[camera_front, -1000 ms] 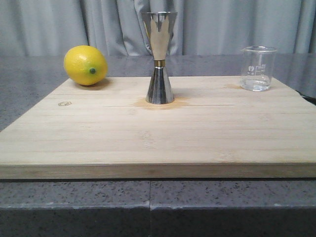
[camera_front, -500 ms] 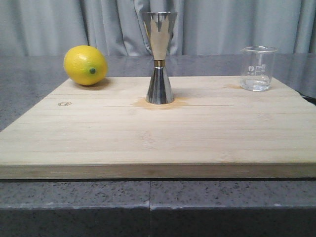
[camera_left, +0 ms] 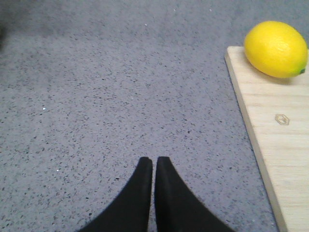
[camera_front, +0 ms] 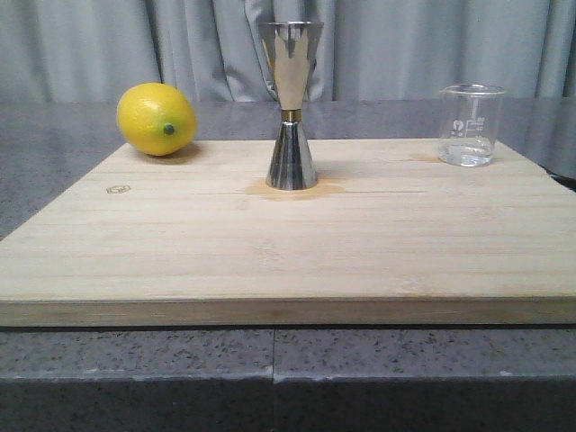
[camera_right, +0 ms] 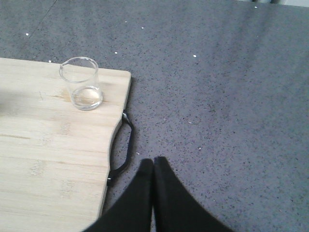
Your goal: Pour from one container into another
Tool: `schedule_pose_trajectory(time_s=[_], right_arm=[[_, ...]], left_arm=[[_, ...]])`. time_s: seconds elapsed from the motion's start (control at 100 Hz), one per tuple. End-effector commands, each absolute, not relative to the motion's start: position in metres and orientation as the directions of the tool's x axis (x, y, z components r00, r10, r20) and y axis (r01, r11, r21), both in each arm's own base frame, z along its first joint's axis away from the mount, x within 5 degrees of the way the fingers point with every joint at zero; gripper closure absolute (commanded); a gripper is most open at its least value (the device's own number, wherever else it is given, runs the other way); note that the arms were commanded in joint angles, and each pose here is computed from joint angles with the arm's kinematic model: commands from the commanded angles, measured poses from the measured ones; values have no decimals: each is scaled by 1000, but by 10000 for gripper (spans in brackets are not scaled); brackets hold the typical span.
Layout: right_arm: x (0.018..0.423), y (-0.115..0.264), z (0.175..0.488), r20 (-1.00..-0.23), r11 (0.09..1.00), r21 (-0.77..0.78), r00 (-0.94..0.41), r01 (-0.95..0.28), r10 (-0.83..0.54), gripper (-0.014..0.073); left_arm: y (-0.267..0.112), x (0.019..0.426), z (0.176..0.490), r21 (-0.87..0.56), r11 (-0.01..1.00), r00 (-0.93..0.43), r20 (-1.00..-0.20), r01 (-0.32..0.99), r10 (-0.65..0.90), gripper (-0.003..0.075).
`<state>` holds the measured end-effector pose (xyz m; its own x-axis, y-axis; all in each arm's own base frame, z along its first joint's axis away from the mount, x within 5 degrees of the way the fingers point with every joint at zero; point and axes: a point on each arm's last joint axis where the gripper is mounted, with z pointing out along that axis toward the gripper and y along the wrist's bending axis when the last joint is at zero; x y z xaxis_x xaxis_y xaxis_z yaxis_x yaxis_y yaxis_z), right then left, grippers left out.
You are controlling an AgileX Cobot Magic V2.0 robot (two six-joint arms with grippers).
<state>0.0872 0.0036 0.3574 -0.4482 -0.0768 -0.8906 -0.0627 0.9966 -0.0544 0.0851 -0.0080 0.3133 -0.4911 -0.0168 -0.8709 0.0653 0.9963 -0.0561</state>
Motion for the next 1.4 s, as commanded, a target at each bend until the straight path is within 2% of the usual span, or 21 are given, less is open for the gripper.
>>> schedule_pose_trajectory(time_s=[0.0, 0.26, 0.45, 0.66, 0.96, 1.39], right_arm=[[89, 3, 371, -928, 996, -68, -362, -54, -83, 641], [89, 3, 371, -928, 996, -68, -362, -54, -83, 641], [89, 3, 371, -928, 996, -68, -362, -54, -83, 641], [89, 3, 371, -928, 996, -68, -362, -54, -83, 641], [89, 3, 371, -928, 996, -68, -362, -54, -83, 641], [89, 3, 371, -928, 996, -68, -362, -54, -83, 641]], left_arm=[[-5, 75, 308, -80, 996, -309, -949, 33, -66, 739], [-1, 56, 232, -83, 996, -49, -995, 10, -83, 739], [0, 55, 203, -84, 996, 52, -995, 8, -84, 739], [0, 55, 204, 32, 999, 82, -996, 0, 32, 739], [0, 55, 204, -39, 999, 91, -995, 6, -40, 739], [-1, 55, 205, -42, 999, 92, -995, 17, -44, 739]])
